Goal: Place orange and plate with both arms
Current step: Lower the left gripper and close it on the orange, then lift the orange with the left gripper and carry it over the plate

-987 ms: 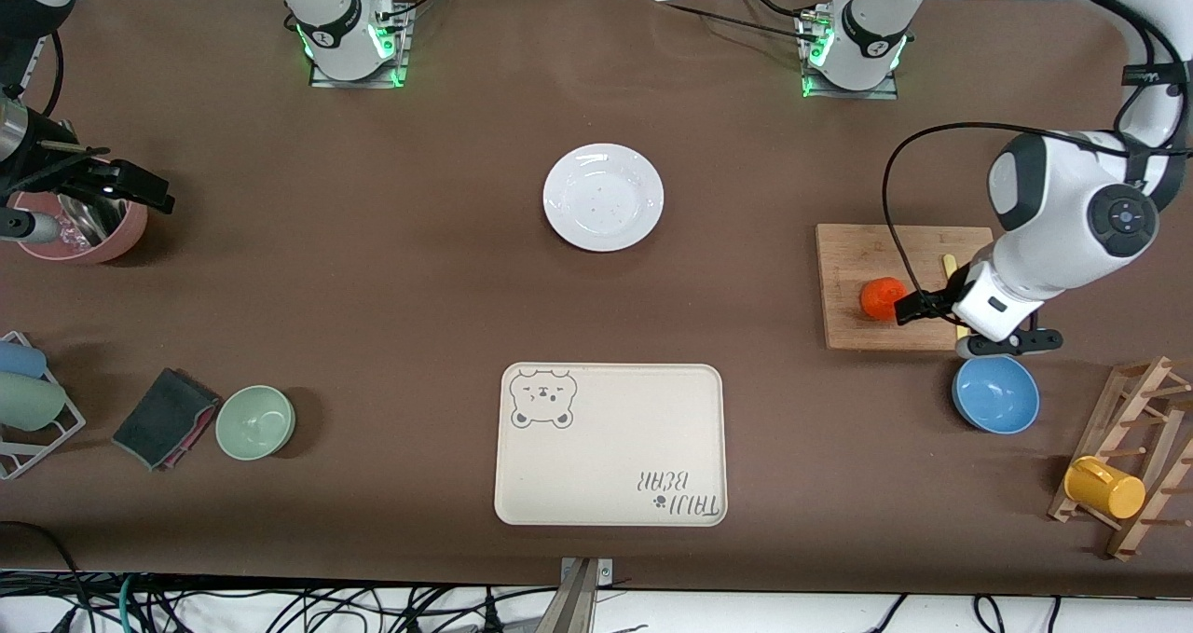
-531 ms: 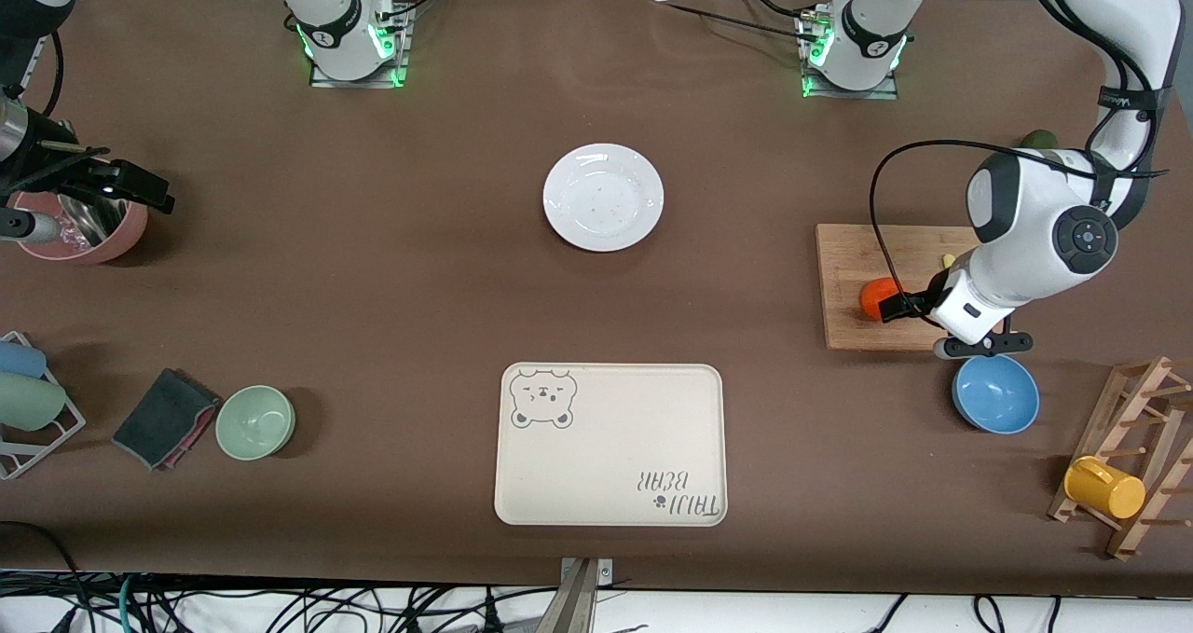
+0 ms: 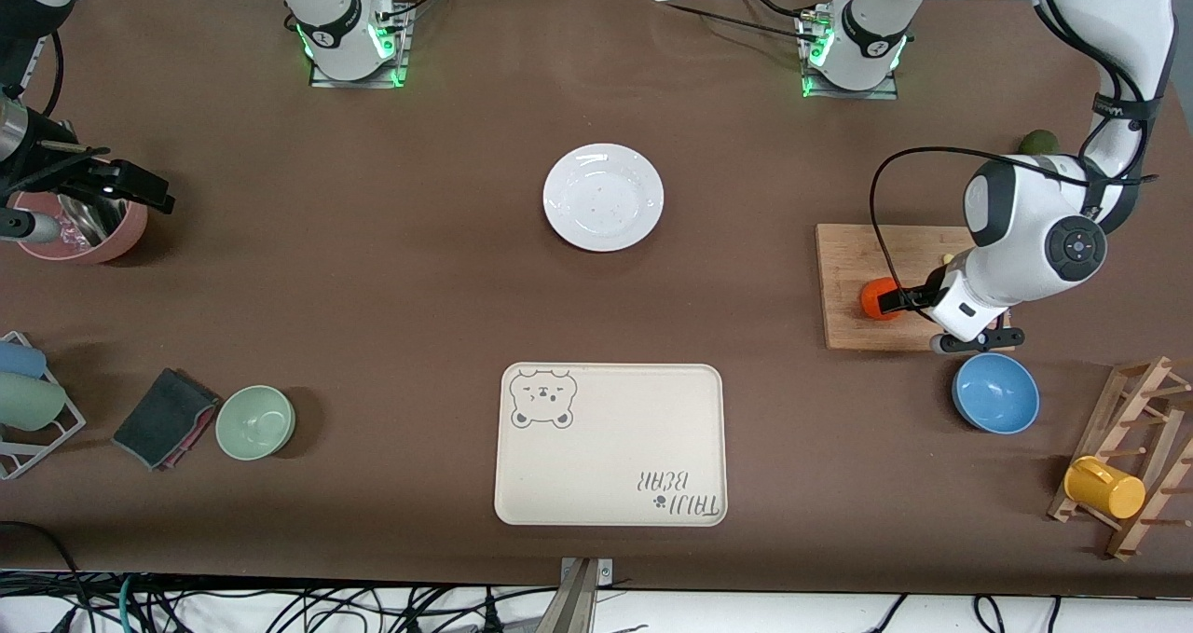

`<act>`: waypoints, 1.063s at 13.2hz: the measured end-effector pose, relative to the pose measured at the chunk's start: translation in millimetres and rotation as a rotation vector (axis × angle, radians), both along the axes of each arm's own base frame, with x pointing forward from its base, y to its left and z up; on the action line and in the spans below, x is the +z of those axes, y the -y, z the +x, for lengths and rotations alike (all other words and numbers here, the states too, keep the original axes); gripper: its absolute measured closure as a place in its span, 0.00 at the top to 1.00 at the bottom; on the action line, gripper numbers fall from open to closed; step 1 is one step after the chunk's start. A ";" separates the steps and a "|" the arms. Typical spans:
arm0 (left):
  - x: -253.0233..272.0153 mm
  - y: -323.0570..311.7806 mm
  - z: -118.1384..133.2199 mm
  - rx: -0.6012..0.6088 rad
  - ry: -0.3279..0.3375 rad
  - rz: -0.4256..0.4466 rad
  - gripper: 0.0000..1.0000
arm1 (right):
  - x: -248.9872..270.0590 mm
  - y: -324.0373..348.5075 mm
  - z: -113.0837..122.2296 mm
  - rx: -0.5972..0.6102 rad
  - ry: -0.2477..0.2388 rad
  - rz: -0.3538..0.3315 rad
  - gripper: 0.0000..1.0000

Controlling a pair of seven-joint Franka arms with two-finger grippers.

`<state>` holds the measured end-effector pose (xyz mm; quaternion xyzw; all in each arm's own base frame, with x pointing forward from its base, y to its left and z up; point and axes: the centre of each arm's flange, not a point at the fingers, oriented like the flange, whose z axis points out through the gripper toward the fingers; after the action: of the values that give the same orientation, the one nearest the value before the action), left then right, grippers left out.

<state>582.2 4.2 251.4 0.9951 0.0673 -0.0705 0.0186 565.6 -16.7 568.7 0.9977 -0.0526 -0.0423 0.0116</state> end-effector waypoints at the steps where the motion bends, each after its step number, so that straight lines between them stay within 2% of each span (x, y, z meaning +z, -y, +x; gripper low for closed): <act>1: -3.3 0.7 -1.1 -0.001 -0.006 -0.001 1.00 | 0.0 0.0 0.0 0.000 0.000 0.000 1.00; 8: -23.2 12.9 -4.7 -0.021 -0.040 -0.005 1.00 | 0.0 0.0 0.0 0.000 0.000 0.000 1.00; 11: -33.8 14.1 -4.0 -0.032 -0.035 -0.008 1.00 | 0.0 0.0 0.0 0.000 0.000 0.000 1.00; 14: -42.8 9.8 -4.5 -0.042 -0.039 -0.011 0.94 | 0.0 0.0 0.0 0.000 0.000 0.000 1.00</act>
<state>577.7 -5.6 208.6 0.9946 0.0465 -0.0905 0.0214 565.6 -16.7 568.6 0.9977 -0.0526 -0.0423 0.0116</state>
